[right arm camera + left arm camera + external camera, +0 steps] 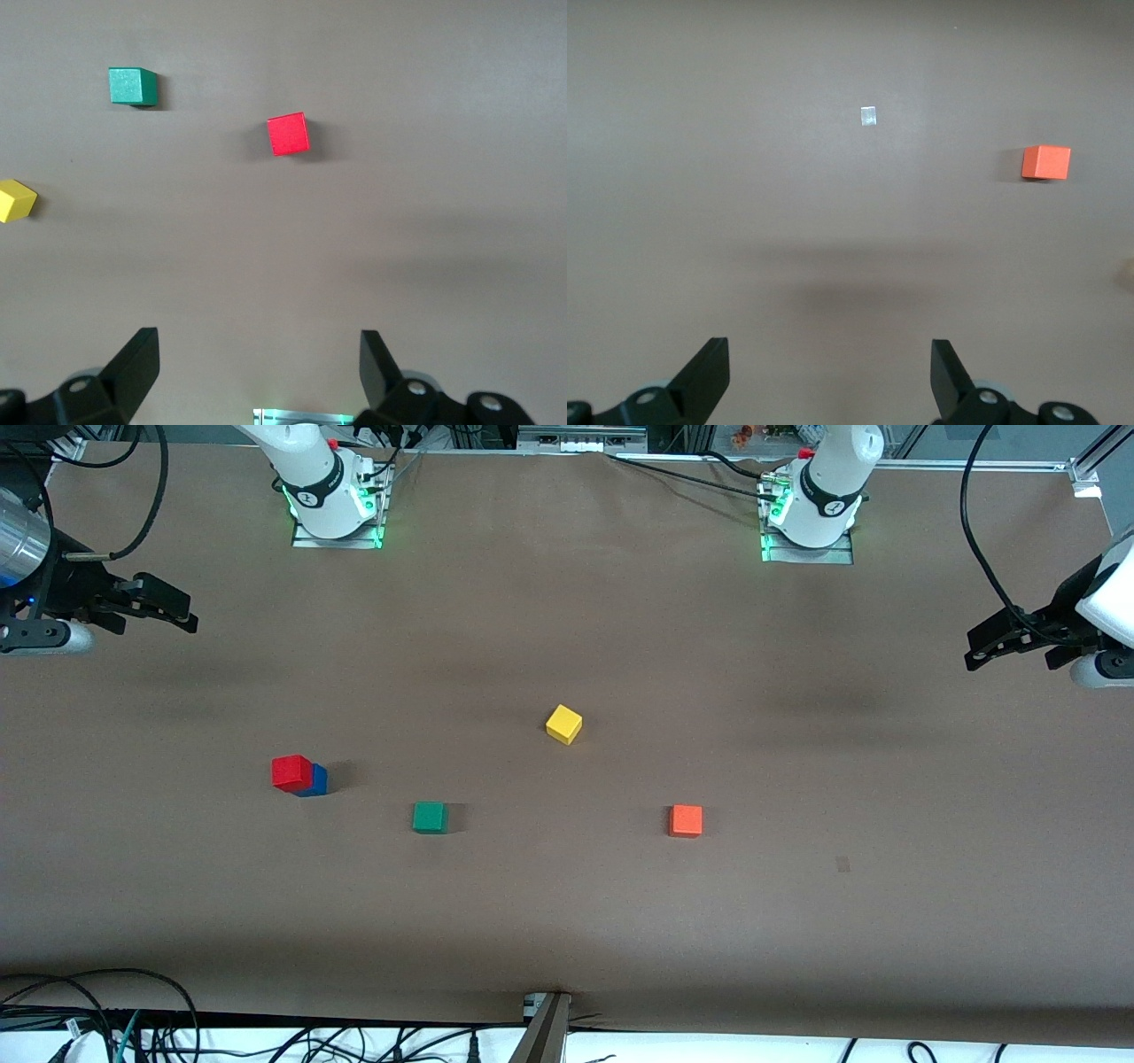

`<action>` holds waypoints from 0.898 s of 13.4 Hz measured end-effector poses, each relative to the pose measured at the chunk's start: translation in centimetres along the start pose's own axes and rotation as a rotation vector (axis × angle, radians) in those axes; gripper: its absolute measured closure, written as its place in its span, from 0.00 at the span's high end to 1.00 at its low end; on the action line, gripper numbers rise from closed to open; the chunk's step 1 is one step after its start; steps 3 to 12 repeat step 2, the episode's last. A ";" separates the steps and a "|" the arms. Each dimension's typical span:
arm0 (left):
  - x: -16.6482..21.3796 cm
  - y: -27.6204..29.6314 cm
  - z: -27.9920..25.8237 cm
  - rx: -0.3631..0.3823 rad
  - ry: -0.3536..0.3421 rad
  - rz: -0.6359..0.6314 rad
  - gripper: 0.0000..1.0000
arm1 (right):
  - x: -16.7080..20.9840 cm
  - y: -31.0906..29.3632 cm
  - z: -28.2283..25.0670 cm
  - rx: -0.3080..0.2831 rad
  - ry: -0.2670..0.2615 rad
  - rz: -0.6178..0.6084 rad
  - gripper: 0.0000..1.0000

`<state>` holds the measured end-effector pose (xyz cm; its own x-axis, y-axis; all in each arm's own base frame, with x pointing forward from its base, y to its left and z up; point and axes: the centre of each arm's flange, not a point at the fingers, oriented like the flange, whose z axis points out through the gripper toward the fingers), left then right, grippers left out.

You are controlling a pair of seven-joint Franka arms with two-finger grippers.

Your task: Pass red block to right arm, stack on blue

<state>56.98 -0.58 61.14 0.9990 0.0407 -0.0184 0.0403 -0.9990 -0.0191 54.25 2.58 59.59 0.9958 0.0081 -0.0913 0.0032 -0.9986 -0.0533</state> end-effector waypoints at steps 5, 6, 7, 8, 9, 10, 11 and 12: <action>0.0 0.0 0.0 0.000 0.000 0.000 1.00 | -0.2 -0.1 -0.2 0.000 -0.008 -0.002 1.00; 0.0 0.0 0.0 0.000 0.000 0.000 1.00 | -0.2 -0.1 -0.2 0.000 -0.008 -0.002 1.00; 0.0 0.0 0.0 0.000 0.000 0.000 1.00 | -0.2 -0.1 -0.2 0.000 -0.008 -0.002 1.00; 0.0 0.0 0.0 0.000 0.000 0.000 1.00 | -0.2 -0.1 -0.2 0.000 -0.008 -0.002 1.00; 0.0 0.0 0.0 0.000 0.000 0.000 1.00 | -0.2 -0.1 -0.2 0.000 -0.008 -0.002 1.00; 0.0 0.0 0.0 0.000 0.000 0.000 1.00 | -0.2 -0.1 -0.2 0.000 -0.008 -0.002 1.00; 0.0 0.0 0.0 0.000 0.000 0.000 1.00 | -0.2 -0.1 -0.2 0.000 -0.008 -0.002 1.00; 0.0 0.0 0.0 0.000 0.000 0.000 1.00 | -0.2 -0.1 -0.2 0.000 -0.008 -0.002 1.00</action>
